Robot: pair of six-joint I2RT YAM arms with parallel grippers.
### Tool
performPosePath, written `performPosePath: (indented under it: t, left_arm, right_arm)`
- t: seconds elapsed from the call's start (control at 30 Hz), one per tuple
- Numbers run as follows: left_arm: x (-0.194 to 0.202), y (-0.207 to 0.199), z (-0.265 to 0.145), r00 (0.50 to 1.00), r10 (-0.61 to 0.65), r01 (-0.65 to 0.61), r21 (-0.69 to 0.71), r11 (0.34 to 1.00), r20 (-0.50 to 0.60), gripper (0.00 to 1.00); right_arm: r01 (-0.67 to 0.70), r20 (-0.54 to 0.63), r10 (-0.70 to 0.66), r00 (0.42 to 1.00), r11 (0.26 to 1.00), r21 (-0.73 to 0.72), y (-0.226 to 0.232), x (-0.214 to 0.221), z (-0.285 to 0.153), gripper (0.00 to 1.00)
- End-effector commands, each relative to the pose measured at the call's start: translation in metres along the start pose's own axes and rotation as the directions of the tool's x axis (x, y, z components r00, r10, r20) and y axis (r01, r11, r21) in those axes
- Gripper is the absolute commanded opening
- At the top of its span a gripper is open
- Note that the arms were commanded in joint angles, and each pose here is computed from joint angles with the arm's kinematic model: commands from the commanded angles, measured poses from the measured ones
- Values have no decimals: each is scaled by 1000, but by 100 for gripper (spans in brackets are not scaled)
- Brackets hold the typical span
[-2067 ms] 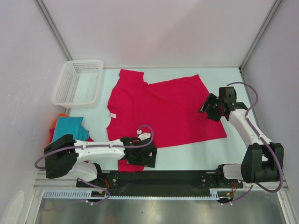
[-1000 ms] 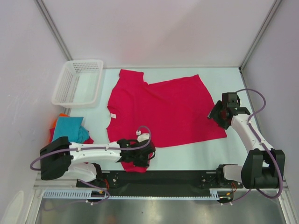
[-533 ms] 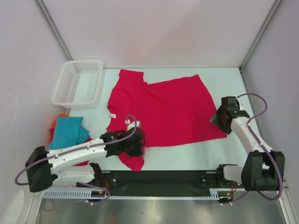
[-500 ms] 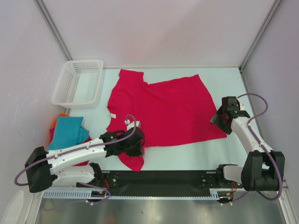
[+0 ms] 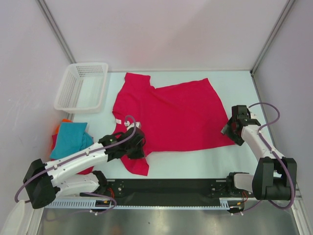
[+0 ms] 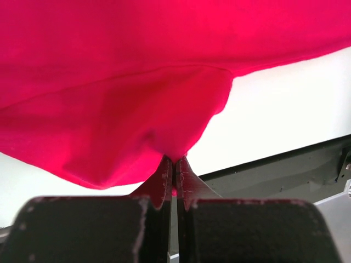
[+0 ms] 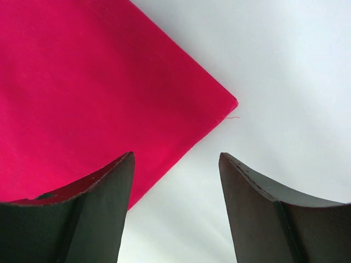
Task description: Fold and stack the t-shirts
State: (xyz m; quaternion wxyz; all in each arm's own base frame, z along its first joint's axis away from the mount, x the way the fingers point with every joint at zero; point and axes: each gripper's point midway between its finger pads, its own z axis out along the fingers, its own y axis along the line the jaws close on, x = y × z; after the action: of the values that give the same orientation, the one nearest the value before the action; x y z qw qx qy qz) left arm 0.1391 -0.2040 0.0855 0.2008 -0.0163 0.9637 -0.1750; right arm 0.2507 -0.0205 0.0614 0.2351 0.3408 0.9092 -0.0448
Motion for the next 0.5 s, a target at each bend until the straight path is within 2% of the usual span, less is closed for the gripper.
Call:
performPosePath:
  t: [0.0,0.47]
  left_arm:
    - [-22,-8,-12,999,10,-12,55,998,44,0]
    - [-63,-10,-20,997,1,-9,96,995,81,0]
  right_arm:
    - [-16,30,15,999,999,41,-8,-4,2,68]
    - [-17,23,15,1000,995,97,-19,4,15,68]
